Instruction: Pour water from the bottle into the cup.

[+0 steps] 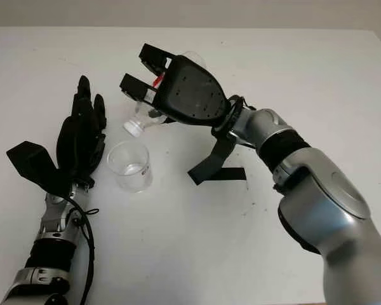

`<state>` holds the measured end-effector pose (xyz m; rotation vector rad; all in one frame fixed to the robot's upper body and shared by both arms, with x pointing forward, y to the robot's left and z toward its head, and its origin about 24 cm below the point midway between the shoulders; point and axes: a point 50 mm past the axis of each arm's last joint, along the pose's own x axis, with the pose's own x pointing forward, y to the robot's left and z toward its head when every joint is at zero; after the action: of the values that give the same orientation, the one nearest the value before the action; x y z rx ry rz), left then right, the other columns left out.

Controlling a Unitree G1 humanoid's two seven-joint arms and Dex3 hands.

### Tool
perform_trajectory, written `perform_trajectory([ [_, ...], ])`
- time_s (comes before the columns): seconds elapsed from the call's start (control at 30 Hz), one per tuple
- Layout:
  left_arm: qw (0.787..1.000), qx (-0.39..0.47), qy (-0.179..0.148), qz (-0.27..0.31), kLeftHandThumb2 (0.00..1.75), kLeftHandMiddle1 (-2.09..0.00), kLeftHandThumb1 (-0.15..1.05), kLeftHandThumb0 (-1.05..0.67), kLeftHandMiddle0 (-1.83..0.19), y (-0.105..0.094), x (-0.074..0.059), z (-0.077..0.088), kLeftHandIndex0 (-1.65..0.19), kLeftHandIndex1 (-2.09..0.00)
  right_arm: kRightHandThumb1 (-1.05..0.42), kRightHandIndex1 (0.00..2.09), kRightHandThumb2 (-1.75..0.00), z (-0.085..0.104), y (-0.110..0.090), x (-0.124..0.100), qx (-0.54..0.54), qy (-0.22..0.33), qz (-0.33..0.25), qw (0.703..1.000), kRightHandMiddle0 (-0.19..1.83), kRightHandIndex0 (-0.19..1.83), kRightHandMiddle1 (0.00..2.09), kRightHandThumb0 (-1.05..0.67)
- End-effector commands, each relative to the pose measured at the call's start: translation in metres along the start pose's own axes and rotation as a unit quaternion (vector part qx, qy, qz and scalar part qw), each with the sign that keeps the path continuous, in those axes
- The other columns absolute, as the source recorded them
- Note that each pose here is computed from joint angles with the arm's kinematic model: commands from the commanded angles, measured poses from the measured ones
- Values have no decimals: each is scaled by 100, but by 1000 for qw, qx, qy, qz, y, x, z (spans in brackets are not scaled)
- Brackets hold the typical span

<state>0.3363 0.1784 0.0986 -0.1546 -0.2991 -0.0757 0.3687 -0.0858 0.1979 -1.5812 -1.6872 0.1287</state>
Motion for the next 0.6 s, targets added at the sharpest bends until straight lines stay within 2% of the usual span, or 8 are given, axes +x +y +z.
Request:
perform_trajectory([
  [0.0, 1000, -1, -4, -3, 71, -3, 105, -83, 19, -2, 1, 1, 19, 0, -105, 209, -43, -8, -8, 8, -10, -3, -27, 1000, 45, 113, 209, -53],
  [0.27, 1000, -1, -2, 1, 71, -3, 105, -83, 19, -3, 2, 1, 19, 0, -105, 209, -38, -7, -8, 7, 3, 2, -39, 999, 48, 114, 209, -51],
  [0.4, 1000, 0, -2, -1, 72, -2, 105, -83, 19, -2, 2, 1, 19, 0, -105, 209, -33, -6, -6, 4, 79, 67, -40, 994, 51, 116, 209, -51],
  [0.53, 1000, 0, -1, 0, 71, -2, 105, -83, 19, -2, 1, 1, 19, 0, -105, 209, -32, -10, -7, -1, 165, 140, -28, 976, 102, 124, 209, -50],
  [0.57, 1000, 0, -1, -1, 72, -2, 105, -83, 19, -2, 1, 0, 19, 0, -105, 209, -29, -11, -6, -3, 206, 178, -25, 962, 112, 130, 209, -48],
])
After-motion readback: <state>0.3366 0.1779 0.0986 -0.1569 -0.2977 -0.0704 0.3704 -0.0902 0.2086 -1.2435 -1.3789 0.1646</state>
